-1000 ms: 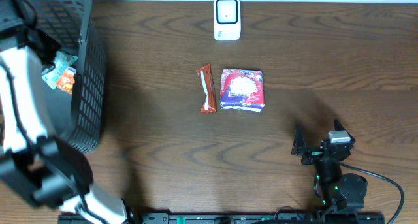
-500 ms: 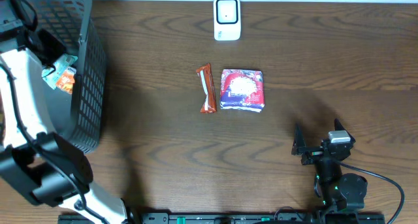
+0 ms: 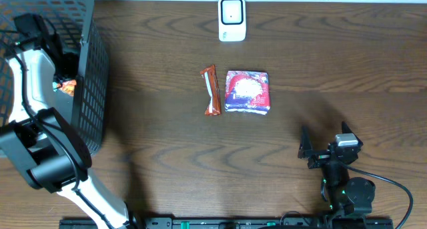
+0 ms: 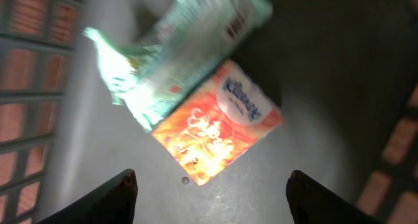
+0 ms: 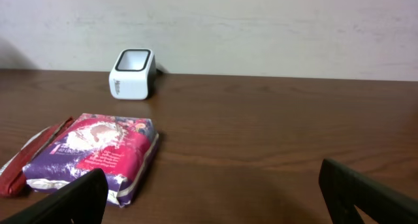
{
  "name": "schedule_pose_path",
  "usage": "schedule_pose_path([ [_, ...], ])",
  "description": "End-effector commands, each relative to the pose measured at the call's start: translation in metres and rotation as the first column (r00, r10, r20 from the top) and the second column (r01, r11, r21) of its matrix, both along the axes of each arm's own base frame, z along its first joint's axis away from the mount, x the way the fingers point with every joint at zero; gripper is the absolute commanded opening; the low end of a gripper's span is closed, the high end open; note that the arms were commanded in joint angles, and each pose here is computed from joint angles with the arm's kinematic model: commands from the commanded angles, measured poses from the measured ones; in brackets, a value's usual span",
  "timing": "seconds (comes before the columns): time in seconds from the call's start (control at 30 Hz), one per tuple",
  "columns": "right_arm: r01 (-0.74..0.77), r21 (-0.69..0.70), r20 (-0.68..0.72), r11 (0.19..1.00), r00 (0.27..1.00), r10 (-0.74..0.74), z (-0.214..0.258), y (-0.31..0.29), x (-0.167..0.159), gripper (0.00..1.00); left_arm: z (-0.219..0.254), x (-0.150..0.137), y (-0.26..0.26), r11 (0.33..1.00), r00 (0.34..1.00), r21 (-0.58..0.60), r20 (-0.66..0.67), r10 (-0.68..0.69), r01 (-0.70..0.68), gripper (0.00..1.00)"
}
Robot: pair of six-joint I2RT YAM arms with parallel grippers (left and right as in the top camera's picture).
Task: Scan the item barcode
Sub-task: 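Grasp the orange Kleenex tissue pack with the left gripper and lift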
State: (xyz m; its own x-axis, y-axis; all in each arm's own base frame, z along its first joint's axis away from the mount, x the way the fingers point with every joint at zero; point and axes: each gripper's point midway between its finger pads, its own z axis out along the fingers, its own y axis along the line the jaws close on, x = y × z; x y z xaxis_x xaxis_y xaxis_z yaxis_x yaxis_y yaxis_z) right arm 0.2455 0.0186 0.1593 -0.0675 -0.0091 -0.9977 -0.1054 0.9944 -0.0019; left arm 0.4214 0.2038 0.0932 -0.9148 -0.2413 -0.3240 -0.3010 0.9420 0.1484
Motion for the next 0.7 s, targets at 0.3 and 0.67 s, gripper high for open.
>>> schedule_pose_path([
  [0.3,0.008,-0.007,0.000,1.000,1.000,-0.008,-0.001,-0.002,0.000,0.99,-0.046,0.007,0.004,0.973,0.971,0.043,-0.090,-0.222,0.227,0.74],
  [0.67,0.008,-0.007,0.000,1.000,1.000,-0.008,-0.001,-0.002,0.000,0.99,-0.080,0.007,0.002,0.973,0.965,0.014,-0.129,-0.226,0.230,0.72],
])
